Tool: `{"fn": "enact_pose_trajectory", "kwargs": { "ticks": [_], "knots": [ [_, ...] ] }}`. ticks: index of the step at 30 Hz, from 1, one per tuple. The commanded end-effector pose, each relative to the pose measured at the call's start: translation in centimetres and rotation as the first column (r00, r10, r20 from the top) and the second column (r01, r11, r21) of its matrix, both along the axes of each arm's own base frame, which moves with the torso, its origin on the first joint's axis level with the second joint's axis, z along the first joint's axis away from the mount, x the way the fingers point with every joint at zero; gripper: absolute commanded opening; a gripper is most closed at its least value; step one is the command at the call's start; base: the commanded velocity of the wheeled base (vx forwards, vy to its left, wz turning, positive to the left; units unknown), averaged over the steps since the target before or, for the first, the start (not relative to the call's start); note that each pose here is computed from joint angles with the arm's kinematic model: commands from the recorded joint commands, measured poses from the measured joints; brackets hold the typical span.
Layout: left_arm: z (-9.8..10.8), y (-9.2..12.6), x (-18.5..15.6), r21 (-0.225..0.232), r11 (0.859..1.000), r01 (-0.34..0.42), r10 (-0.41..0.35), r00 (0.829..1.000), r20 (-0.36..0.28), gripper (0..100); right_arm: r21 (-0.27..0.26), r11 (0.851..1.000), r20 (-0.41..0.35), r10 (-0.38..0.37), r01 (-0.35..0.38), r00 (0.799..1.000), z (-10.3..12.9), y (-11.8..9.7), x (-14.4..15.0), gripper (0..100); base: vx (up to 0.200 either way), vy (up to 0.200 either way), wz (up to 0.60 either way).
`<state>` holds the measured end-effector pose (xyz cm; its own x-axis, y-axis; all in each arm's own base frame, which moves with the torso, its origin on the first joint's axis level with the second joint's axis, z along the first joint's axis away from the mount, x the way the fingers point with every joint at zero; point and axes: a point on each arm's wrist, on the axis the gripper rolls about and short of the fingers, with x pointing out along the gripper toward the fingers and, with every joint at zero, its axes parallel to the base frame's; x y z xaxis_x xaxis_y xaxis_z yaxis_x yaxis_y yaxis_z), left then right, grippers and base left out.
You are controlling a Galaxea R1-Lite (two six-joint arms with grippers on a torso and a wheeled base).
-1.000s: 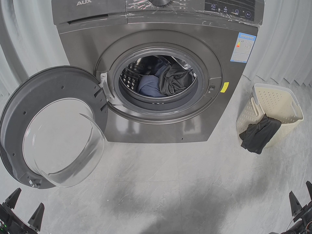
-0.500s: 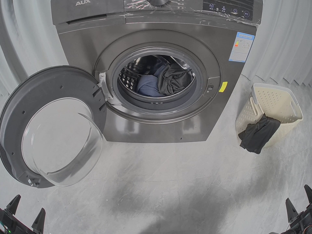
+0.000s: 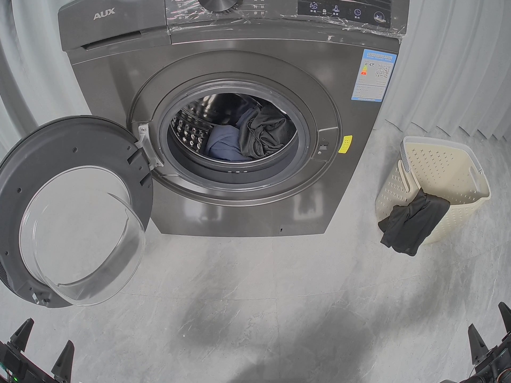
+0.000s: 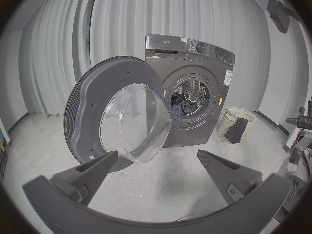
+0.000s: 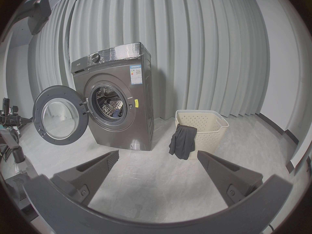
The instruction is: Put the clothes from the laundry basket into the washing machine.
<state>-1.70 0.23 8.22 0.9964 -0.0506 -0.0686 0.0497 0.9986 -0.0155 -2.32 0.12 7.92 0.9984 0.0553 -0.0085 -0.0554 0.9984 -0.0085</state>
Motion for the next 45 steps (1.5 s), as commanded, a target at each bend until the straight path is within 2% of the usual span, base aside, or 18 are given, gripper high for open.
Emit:
{"fn": "enact_pose_trajectory", "kwargs": {
  "ticks": [1,13,25,36,45],
  "knots": [
    [-0.49,-0.01,0.14,0.003,1.000,-0.002,0.002,1.000,-0.023,100,0.000,1.000,-0.002,0.001,-0.001,1.000,-0.43,0.00,0.01,100,0.000,0.000,0.00],
    [-0.49,-0.01,0.14,-0.004,1.000,-0.001,0.001,1.000,-0.024,100,0.000,1.000,-0.002,0.001,-0.001,1.000,-0.43,0.00,0.01,100,0.000,-0.200,0.00],
    [-0.49,-0.01,0.14,-0.009,1.000,-0.001,0.001,1.000,-0.024,100,0.001,1.000,-0.002,0.001,-0.001,1.000,-0.43,0.00,0.01,100,0.000,0.000,0.00],
    [-0.47,-0.01,0.14,-0.007,1.000,-0.001,0.001,1.000,-0.022,100,0.000,1.000,-0.002,0.001,-0.001,1.000,-0.43,0.00,0.01,100,0.000,-0.200,0.00],
    [-0.49,-0.01,0.14,-0.001,1.000,-0.001,0.000,1.000,-0.023,100,0.000,1.000,-0.001,0.001,-0.001,1.000,-0.42,0.00,0.01,100,0.000,0.000,0.00]
  ]
}}
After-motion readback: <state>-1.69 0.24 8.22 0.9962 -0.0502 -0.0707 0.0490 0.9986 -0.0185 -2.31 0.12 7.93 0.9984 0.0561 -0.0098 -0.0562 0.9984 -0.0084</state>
